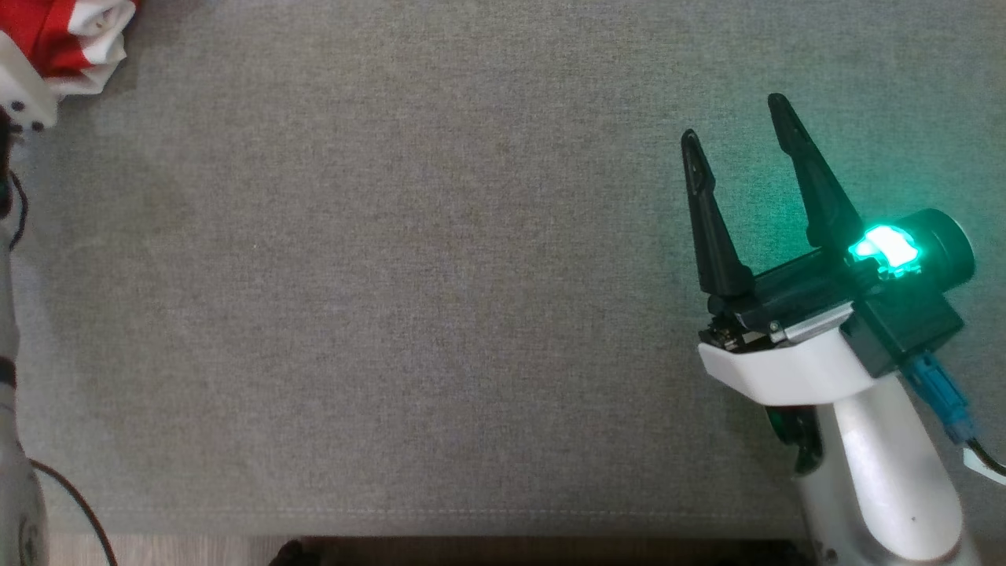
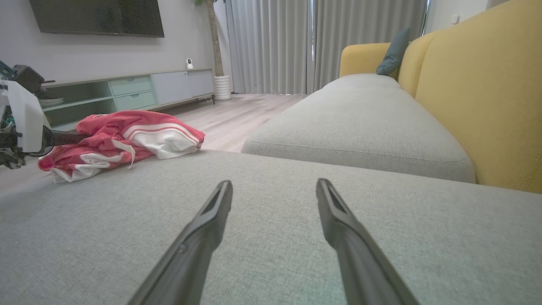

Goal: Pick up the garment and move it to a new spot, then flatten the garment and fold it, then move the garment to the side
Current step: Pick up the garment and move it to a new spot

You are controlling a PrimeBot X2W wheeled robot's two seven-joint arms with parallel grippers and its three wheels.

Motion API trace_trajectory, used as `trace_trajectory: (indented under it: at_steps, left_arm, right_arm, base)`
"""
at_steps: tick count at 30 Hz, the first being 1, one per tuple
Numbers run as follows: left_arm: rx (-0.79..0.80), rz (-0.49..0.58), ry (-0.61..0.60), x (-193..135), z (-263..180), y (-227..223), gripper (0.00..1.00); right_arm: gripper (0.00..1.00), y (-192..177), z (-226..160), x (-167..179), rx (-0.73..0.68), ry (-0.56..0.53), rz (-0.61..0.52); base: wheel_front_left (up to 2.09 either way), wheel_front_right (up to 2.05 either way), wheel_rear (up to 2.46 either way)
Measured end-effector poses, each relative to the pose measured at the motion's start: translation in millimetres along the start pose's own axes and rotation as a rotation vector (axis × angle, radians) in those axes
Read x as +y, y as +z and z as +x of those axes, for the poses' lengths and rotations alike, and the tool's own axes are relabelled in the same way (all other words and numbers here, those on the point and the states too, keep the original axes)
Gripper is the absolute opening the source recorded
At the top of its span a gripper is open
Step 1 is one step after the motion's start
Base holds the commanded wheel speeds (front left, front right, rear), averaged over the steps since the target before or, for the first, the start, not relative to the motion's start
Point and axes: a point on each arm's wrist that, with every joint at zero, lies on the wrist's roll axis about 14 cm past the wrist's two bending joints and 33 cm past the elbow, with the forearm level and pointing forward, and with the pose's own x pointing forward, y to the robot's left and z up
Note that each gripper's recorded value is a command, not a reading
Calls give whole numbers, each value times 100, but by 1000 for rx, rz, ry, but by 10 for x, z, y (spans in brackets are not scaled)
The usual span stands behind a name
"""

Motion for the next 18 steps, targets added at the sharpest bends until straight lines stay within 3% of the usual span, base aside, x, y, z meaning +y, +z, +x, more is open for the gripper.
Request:
trace_trajectory:
  at_steps: [9, 18]
  left_arm:
    - [-182, 83, -14, 11, -97, 597, 0]
    - [-447, 254, -97, -264, -516, 1704, 0]
  right_arm:
    - [100, 220, -22, 5, -44, -5, -4]
    - [100, 715, -141, -47, -143, -37, -22]
  base:
    - [0, 0, 0]
    - [0, 0, 0]
